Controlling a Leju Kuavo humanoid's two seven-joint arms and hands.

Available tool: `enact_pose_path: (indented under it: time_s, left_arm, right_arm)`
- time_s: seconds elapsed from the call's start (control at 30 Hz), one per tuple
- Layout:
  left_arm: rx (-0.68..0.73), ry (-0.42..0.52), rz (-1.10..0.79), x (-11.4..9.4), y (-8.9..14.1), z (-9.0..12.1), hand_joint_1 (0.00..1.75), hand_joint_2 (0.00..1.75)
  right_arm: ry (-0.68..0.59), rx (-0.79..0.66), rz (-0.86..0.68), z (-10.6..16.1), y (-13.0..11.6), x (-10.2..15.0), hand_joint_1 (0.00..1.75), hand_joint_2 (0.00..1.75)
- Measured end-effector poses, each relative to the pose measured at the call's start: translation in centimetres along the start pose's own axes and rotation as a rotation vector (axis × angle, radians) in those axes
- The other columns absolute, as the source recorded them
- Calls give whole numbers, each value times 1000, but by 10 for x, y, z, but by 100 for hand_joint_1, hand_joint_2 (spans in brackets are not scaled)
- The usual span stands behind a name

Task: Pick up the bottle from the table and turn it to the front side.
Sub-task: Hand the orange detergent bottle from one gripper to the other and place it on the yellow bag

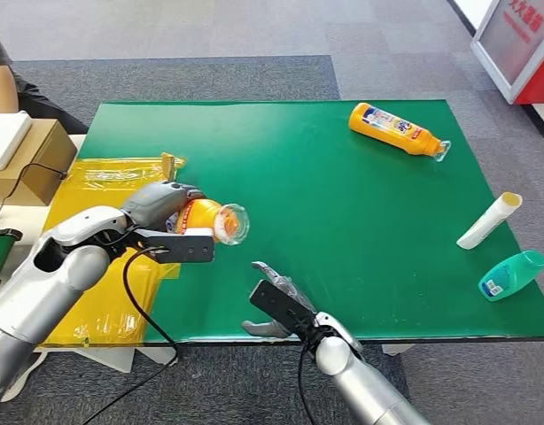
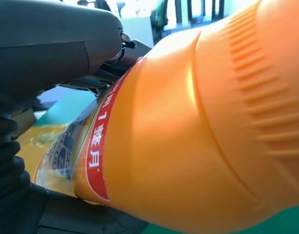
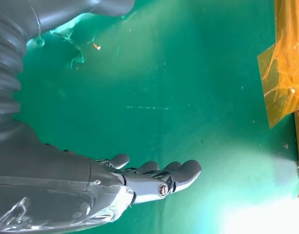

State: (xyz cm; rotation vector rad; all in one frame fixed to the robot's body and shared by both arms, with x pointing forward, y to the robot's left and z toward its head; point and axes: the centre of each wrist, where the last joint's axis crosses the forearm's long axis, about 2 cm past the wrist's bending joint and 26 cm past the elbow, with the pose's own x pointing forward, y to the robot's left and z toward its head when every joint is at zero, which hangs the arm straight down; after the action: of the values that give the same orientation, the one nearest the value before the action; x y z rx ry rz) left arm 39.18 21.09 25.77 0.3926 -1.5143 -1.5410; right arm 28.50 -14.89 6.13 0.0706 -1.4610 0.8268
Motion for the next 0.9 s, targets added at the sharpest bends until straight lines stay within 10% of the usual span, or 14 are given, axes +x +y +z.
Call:
enact_pose_path:
  time_s: [0.6,0.77,0.9]
  left_arm:
    - [-217,369,-92,-88,-67,4,168,175]
    - [-112,458,-92,-98,-83,3,30,175]
    - [-110,485,-64,-100,-95,1,0,175]
  right_arm:
    - [18,39,-25,-11,1,2,0,175]
    - [23,48,-36,-11,2,3,0,175]
    - [23,52,-36,-11,3,3,0,175]
